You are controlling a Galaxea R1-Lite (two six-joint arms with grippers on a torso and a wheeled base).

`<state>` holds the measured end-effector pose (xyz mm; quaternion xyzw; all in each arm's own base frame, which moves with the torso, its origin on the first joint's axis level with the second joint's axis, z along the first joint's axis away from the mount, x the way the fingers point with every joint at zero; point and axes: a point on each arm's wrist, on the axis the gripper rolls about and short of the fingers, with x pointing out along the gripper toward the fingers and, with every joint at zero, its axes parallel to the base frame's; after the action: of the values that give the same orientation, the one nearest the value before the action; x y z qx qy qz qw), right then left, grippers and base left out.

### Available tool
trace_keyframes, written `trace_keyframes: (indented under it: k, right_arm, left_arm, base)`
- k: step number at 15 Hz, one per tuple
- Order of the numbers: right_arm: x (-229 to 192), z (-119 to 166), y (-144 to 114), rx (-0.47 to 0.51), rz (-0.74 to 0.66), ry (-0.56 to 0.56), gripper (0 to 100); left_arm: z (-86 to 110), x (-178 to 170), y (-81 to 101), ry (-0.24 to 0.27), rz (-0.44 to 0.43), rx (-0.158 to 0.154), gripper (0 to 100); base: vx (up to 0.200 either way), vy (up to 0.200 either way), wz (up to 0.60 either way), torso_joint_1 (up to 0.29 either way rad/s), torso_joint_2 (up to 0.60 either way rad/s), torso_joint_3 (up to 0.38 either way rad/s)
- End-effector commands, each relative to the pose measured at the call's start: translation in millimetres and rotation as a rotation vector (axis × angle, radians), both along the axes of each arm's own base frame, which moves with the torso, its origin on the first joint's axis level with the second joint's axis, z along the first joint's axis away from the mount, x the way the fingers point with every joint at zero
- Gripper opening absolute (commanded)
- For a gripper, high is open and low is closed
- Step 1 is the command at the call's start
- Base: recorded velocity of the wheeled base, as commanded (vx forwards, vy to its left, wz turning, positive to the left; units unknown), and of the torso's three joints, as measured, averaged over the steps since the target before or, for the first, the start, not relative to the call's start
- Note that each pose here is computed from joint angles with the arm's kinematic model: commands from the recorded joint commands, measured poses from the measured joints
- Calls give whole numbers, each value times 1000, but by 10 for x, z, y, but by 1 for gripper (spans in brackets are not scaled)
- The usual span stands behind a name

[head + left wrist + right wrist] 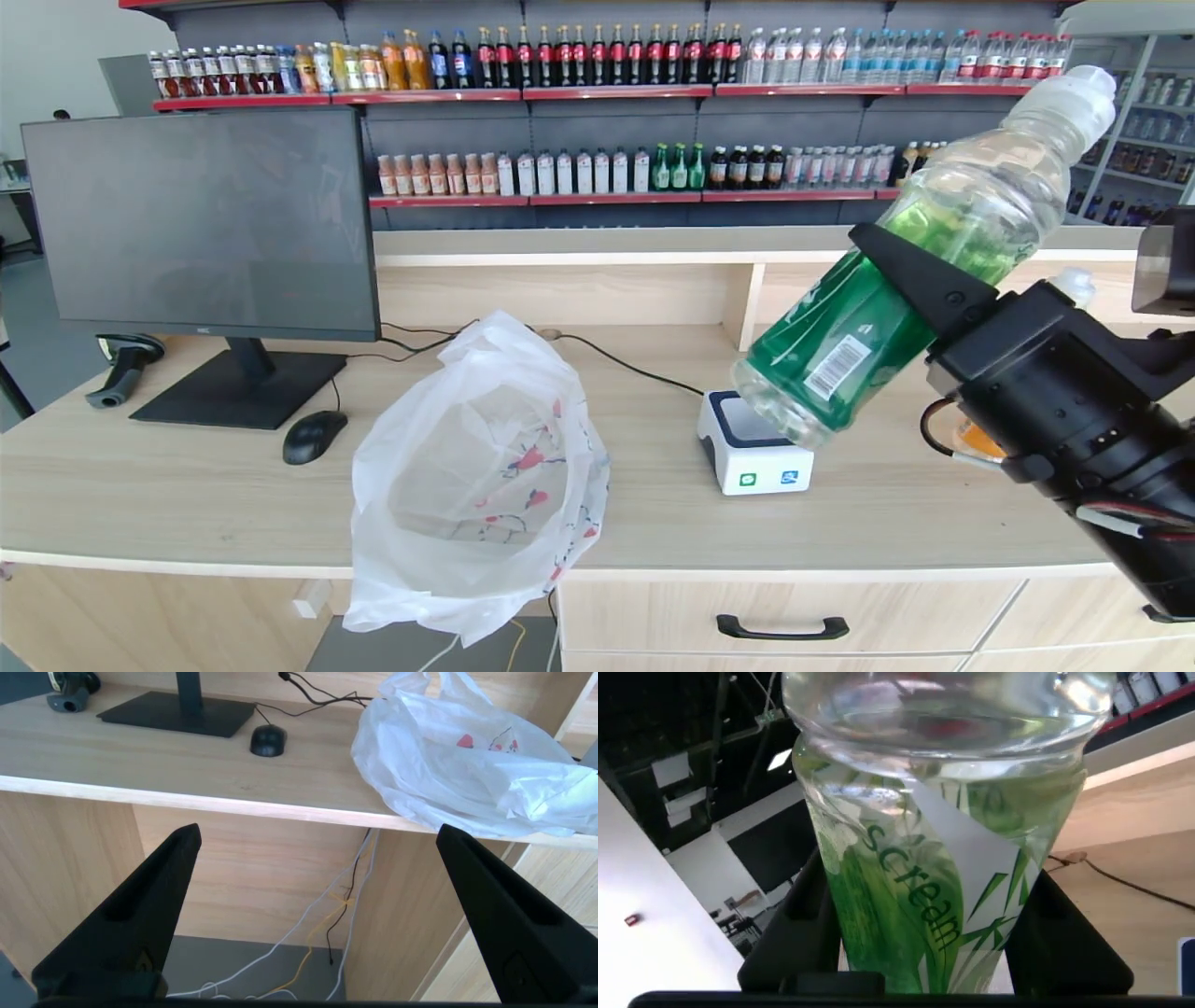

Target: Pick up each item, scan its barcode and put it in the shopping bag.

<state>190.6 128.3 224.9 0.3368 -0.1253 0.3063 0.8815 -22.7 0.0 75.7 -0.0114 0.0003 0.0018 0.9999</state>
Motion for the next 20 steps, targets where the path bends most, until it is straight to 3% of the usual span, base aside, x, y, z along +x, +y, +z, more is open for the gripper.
trace_keyframes:
  k: [1,3,5,6,8,13,15,17,20]
  right_arm:
    - [65,16,-181,-19,-89,-23,0]
    - [26,111,-298,-32,-125,-65,0]
    - [108,126,-266,-83,-122,-34,0]
    - [268,33,-336,-200,-187,22,0]
    - [321,115,-425,-348,-189,-103,0]
    - [250,89,-356,-393,-158,-92,0]
    - [244,55,-338,-468,-189,-118,0]
    - [240,-187,-331,-532,-269,-22,0]
    - [213,-294,-352,-592,-284,-8,0]
  left_arm:
    - [0,0,0,-1,1,0,100]
    - [0,0,0,-1,1,0,100]
    - [0,0,0,-1,1,0,100]
    - [0,0,0,-1,1,0,100]
    - [0,0,0,-1,1,0,100]
    - [0,0,0,-1,1,0,100]
    - [0,0,0,-1,1,0,100]
    - [0,0,0,-1,1,0,100]
    - [0,0,0,-1,1,0,100]
  base:
    - [0,0,0,0,0,0]
    - [0,0,0,0,0,0]
    - [0,0,0,0,0,0]
    - [0,0,0,0,0,0]
    - [0,0,0,0,0,0]
    - [0,0,0,0,0,0]
    - [0,0,0,0,0,0]
    - [0,0,0,0,0,0]
    - [0,0,0,0,0,0]
